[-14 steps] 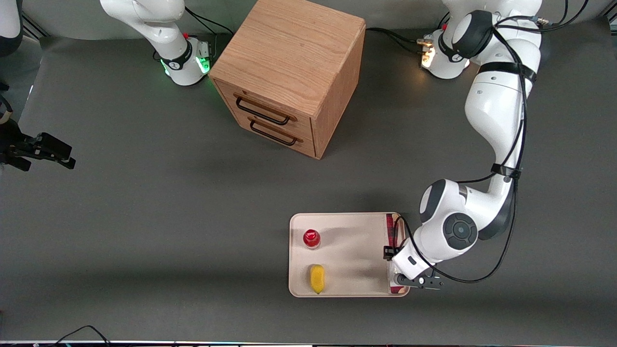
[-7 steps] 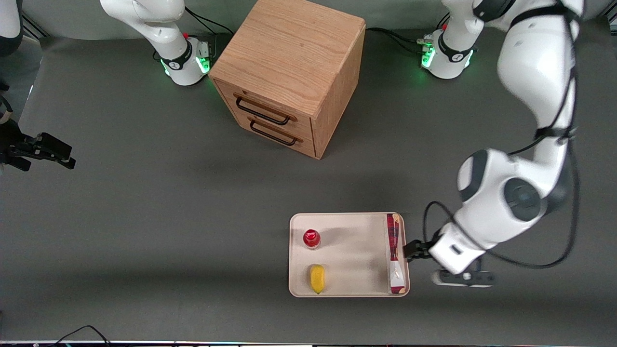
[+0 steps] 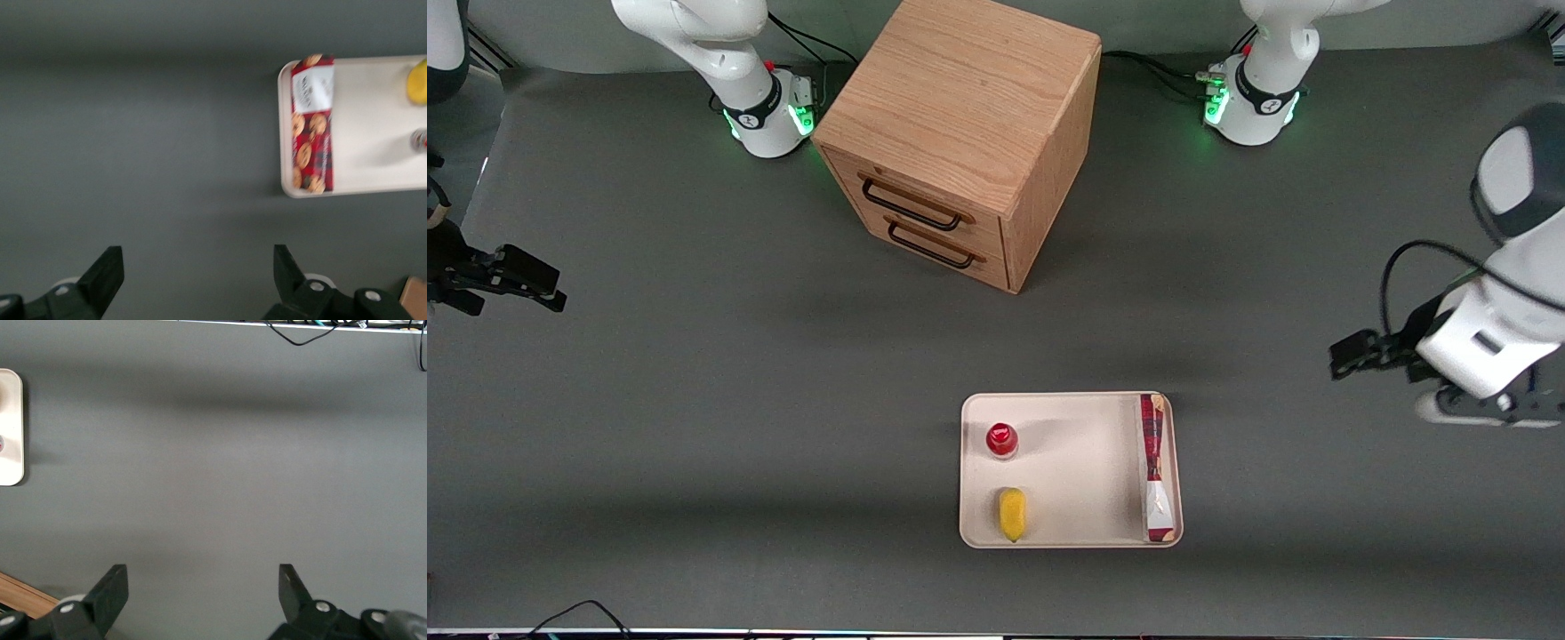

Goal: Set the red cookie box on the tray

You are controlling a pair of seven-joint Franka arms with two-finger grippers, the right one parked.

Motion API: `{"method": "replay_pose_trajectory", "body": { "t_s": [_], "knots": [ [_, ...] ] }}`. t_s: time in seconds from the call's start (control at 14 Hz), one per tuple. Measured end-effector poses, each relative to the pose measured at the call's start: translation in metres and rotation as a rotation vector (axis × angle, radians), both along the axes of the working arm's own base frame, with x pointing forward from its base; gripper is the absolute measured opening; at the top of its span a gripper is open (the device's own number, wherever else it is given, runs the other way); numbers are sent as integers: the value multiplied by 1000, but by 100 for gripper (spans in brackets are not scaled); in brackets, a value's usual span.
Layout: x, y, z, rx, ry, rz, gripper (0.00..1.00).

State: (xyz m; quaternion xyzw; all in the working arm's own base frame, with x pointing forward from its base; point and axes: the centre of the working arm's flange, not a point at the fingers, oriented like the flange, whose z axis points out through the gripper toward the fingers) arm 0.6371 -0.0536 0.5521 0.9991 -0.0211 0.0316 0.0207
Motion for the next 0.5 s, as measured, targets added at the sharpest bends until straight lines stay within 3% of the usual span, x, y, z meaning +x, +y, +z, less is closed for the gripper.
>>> {"method": "replay_pose_trajectory", "body": {
  "t_s": [0.29,0.5],
  "knots": [
    [-48,12,32,44,-22,-3,100],
    [-69,11,50,62,-46,-1,100]
  ]
}}
